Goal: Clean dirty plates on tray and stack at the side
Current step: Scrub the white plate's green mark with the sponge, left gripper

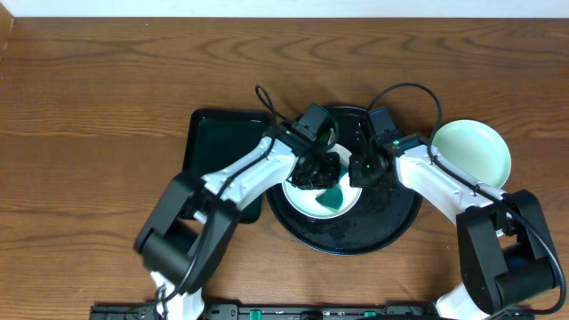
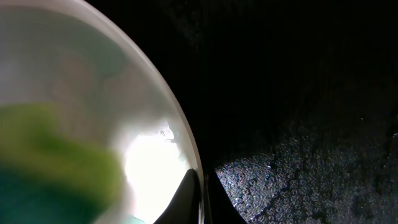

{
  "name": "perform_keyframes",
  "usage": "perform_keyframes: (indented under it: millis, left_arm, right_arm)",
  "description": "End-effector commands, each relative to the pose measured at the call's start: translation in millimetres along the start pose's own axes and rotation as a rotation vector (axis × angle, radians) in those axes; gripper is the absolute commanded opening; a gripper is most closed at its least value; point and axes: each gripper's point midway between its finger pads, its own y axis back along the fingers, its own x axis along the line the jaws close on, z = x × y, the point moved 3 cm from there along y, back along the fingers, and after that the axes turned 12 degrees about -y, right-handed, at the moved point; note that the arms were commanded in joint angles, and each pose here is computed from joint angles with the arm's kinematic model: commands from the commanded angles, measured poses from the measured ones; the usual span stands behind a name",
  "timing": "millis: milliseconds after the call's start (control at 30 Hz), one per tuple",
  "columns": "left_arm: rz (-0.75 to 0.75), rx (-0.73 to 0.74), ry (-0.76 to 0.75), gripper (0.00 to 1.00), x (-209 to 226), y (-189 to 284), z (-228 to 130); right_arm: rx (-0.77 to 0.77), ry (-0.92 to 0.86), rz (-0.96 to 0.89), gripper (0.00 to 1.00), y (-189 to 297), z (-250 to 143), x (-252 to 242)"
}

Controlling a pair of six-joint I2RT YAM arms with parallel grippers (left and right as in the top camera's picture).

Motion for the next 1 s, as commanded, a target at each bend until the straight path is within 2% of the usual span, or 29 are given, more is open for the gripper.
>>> perform_keyframes:
  millis: [0,200,400,533,767,967]
  left_arm:
    - [0.068,-0.171,-0.046,0.07,-9,45,21]
    - [0.331,-0.294,-0.026,0.07,24,67,32]
    - [0.391,-0.234,-0.006,0.07,43,48,22]
    - [0.488,-0.225,0.005,0.08,63,36,23]
    - [0.515,-0.169,0.004,0.08,84,-3,22]
    - [0.351,-0.042,0.014,0.07,72,-33,5]
  right_arm:
    - [0.032,0.001,0.014,0.01,-5,-8,2]
    - [0.032,0.001,0.014,0.01,-5,-8,2]
    - [0.032,0.001,0.014,0.01,-5,-8,2]
    - [0.032,0.000,0.014,0.01,-5,-8,2]
    - [0.032,0.000,0.014,0.01,-5,-8,2]
    - [0.031,0.001,0.014,0.01,-5,-8,2]
